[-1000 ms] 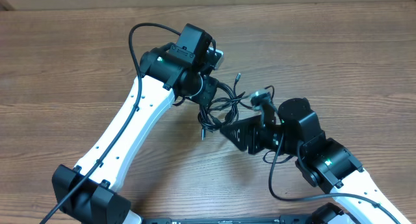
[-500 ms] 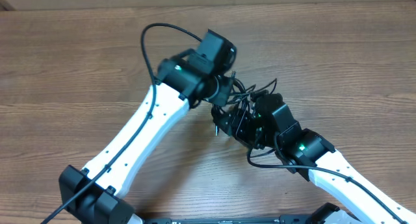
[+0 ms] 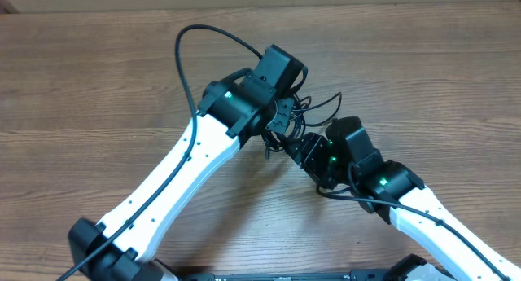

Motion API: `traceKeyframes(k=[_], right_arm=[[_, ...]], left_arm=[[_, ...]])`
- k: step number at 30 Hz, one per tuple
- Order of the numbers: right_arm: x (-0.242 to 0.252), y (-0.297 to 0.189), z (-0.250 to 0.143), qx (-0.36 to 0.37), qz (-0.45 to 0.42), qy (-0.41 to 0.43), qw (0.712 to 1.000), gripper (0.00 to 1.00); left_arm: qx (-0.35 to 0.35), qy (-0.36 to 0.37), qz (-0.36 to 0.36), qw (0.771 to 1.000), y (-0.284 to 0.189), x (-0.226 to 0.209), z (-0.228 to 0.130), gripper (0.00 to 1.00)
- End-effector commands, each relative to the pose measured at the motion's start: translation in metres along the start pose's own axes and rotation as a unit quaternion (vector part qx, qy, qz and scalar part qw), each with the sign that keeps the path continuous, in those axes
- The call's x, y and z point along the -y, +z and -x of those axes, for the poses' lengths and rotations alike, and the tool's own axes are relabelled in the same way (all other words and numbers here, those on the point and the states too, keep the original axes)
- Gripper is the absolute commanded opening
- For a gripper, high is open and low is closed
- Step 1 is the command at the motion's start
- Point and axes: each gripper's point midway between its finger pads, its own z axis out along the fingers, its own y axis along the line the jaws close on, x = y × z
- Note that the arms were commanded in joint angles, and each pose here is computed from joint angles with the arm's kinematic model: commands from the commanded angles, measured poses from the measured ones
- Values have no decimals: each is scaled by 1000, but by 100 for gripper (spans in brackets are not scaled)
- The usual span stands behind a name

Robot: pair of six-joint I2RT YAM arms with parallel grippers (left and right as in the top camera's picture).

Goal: Untangle cables

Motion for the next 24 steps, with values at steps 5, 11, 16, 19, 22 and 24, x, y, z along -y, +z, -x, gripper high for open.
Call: traceKeyframes(k=[5,11,16,19,22,24], right_arm=[[3,9,-11,-15,-13,-32,999,61],[-14,-4,-19,-34,28,-80,996,61],[-46,-55,-18,13,109,-111,988,66],[-47,-52,-7,41,104,-109,988,66],[-38,-38,-4,36,79,-103,991,66],[-32,-30,4,51,60,-96,992,66]], left_arm=[[59,-34,-54,996,-45,10,17,4],[59,-31,-34,997,-48,2,14,5],[66,-30,-29,997,-48,0,17,4],[66,-29,-56,996,-49,10,18,4],[62,-28,-62,996,-49,12,17,4],[57,-27,-65,996,-49,13,15,4]])
